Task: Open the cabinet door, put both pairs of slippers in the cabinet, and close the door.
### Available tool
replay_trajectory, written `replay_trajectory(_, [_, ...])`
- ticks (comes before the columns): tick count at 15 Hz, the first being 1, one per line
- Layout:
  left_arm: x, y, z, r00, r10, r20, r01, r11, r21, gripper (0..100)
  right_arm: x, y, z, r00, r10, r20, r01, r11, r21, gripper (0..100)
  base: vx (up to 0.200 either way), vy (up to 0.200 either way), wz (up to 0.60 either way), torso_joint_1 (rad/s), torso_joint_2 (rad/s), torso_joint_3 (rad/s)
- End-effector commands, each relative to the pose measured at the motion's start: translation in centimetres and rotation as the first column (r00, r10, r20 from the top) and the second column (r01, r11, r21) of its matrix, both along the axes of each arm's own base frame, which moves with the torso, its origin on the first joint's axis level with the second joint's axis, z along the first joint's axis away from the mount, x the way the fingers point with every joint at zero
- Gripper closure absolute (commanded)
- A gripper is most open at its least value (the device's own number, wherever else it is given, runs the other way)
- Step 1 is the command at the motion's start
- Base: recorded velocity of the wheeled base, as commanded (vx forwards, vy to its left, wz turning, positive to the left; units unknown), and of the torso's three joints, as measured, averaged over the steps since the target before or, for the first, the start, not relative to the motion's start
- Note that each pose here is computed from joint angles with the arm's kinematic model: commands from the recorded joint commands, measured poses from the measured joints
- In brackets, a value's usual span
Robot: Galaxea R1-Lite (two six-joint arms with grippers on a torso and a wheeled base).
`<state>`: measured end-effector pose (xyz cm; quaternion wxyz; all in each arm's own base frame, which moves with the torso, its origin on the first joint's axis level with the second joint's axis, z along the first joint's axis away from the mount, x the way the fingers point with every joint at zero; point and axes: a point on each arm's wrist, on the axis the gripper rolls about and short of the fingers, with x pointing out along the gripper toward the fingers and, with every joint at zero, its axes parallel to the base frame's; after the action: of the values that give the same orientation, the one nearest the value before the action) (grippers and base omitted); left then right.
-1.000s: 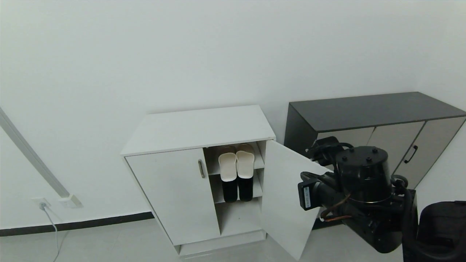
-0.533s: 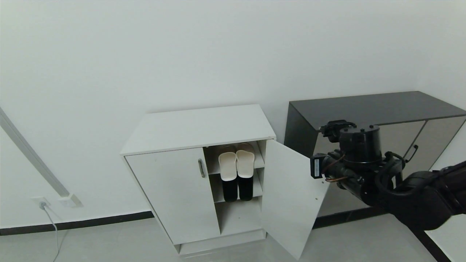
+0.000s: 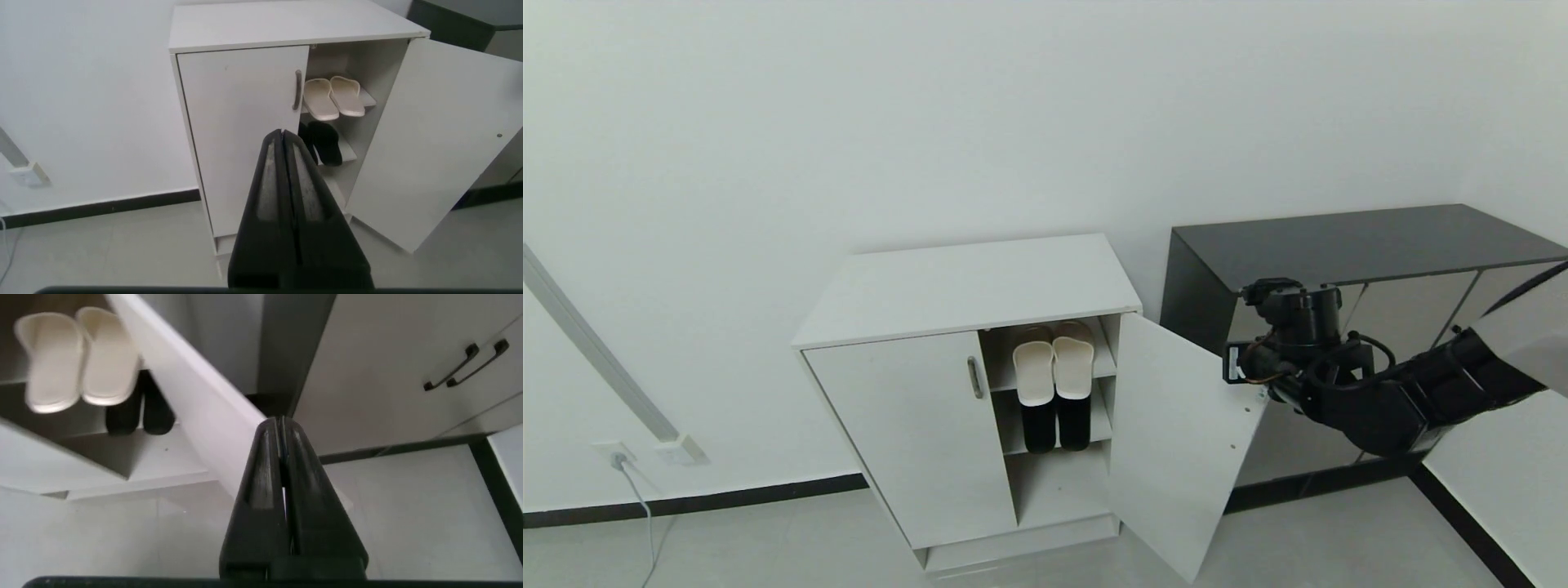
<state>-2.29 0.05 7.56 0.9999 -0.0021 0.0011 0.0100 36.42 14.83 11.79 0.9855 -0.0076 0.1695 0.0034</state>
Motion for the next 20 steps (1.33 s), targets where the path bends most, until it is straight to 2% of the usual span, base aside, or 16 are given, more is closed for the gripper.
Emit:
replay_trajectory(1, [0.0,0.0,0.0,1.0,0.001,0.001,-0.001,1.0,0.0,100,1.2,-0.3,-1.8,1.0,-0.019,-0.02,0.019,1.0,-0.01,100,0.0,0.0,0.0,0.0,0.0,0.0])
replay_trajectory(15, [0.0,0.0,0.0,1.0,0.0,-0.001,0.0,1.0,0.0,100,3.1,-1.0,-3.9,0.999,-0.032,-0.027,0.032,0.999,-0.006,100,0.0,0.0,0.0,0.0,0.0,0.0])
replay_trajectory(17, [0.0,0.0,0.0,1.0,0.0,-0.001,0.0,1.0,0.0,100,2.4,-0.3,-3.7,1.0,-0.011,-0.029,0.011,1.0,-0.006,100,0.0,0.0,0.0,0.0,0.0,0.0])
replay_trajectory(20, [0.0,0.0,0.0,1.0,0.0,-0.001,0.0,1.0,0.0,100,-0.2,2.2,-2.4,0.997,0.069,-0.02,-0.069,0.998,-0.003,100,0.0,0.0,0.0,0.0,0.0,0.0])
